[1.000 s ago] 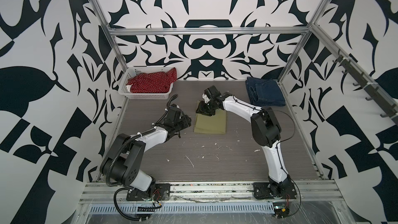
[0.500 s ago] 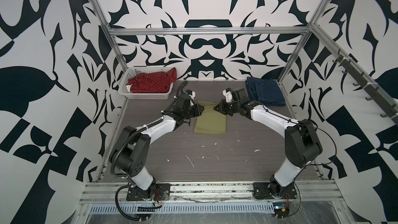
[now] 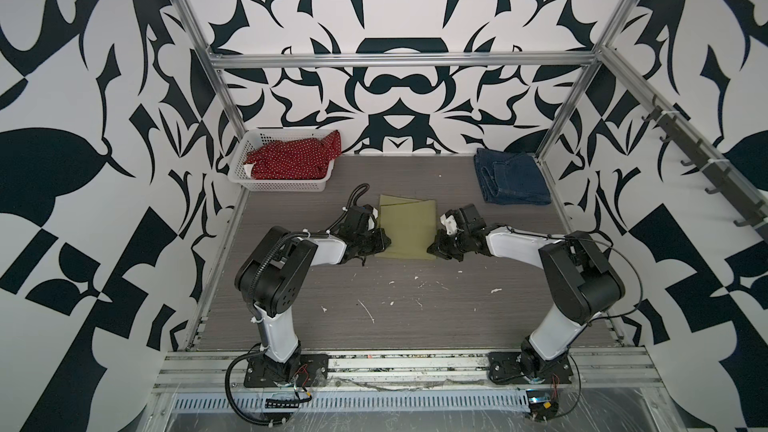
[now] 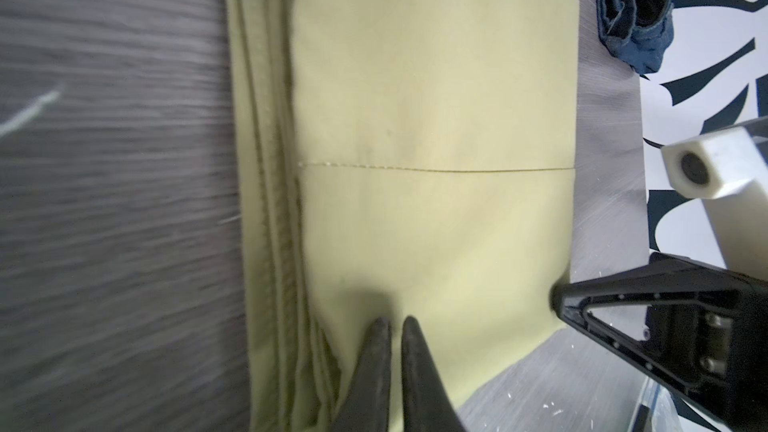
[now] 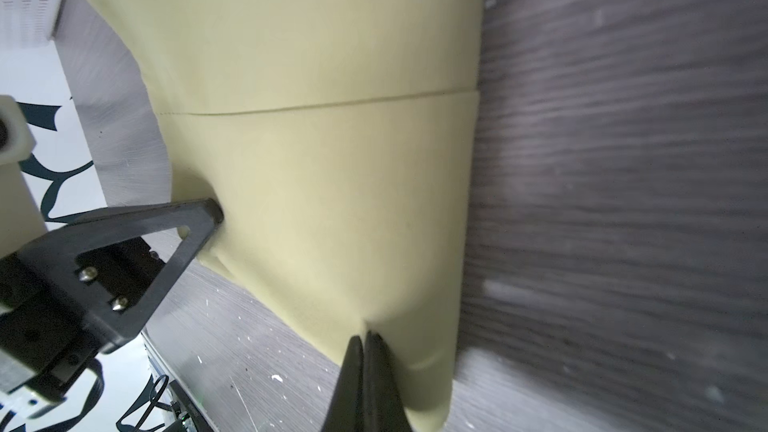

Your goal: Fold and stack the skirts

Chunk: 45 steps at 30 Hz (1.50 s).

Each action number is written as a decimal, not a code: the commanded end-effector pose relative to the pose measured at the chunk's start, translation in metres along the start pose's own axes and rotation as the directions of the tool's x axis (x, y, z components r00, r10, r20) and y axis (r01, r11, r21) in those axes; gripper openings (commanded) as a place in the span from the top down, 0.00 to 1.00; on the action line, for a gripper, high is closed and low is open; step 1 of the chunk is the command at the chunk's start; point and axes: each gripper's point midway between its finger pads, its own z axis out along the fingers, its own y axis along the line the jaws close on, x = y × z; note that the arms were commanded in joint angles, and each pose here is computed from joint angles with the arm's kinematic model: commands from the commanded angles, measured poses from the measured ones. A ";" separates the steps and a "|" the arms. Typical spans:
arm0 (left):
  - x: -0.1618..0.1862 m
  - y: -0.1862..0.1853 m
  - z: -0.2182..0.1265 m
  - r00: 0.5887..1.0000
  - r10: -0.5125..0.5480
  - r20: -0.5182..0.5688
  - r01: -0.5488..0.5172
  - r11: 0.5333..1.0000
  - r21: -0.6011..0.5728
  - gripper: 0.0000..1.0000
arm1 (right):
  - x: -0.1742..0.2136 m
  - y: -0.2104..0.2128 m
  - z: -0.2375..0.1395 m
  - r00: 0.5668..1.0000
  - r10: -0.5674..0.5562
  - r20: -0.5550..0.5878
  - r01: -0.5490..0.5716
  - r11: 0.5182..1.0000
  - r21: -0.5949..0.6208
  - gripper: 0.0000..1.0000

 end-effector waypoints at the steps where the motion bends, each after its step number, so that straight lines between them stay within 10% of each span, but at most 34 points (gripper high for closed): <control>1: -0.011 0.001 -0.011 1.000 0.008 0.027 -0.007 0.999 -0.034 0.87 | -0.001 -0.006 0.003 1.000 -0.016 0.004 0.016 1.000 0.011 1.00; 13: -0.089 -0.074 -0.019 0.982 0.169 0.082 -0.177 0.979 0.102 0.85 | -0.089 0.085 -0.052 0.974 -0.104 0.199 0.137 0.977 -0.162 1.00; 34: -0.121 -0.001 0.047 0.991 0.124 0.052 -0.117 0.985 -0.126 0.83 | -0.156 0.038 0.004 0.981 -0.027 0.191 0.044 0.995 -0.088 1.00; 45: -0.092 -0.032 -0.029 0.979 0.155 0.133 -0.137 0.982 -0.133 0.81 | -0.099 0.036 -0.055 0.976 -0.085 0.198 0.098 0.994 -0.057 0.45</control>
